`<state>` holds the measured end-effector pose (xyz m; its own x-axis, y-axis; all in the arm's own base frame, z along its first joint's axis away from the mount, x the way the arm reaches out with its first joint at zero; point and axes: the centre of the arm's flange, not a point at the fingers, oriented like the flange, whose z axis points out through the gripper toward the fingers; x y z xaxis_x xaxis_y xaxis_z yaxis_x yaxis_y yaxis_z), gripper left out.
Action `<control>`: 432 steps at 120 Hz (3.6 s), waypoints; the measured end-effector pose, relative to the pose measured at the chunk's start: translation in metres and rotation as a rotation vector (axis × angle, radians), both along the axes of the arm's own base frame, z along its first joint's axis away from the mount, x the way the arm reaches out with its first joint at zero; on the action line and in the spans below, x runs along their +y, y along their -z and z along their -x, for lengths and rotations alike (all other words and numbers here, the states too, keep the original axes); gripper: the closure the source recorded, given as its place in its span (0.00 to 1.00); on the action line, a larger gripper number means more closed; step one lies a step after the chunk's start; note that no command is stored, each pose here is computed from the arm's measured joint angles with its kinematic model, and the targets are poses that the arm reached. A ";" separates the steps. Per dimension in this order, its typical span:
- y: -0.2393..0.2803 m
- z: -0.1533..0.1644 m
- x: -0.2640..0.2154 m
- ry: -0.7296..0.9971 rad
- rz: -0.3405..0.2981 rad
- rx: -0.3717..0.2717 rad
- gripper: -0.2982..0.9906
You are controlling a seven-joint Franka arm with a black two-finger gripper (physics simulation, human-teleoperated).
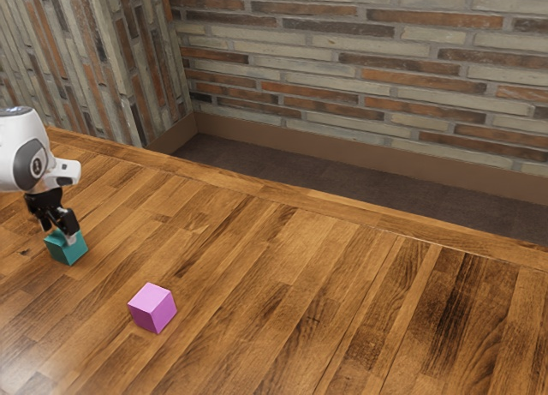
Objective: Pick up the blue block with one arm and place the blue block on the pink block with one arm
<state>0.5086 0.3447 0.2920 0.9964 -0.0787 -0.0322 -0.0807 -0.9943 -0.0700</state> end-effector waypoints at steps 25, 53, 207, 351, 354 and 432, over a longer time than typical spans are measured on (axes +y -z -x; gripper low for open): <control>0.009 -0.004 0.002 0.002 0.010 0.017 0.23; 0.023 -0.004 0.004 0.002 0.022 0.036 0.23; -0.021 -0.010 -0.013 -0.017 0.034 0.002 0.49; -0.057 0.035 -0.262 -0.013 0.146 -0.013 0.48; -0.055 0.034 -0.265 -0.013 0.148 -0.014 0.48; -0.050 0.059 -0.281 -0.076 0.120 -0.030 0.49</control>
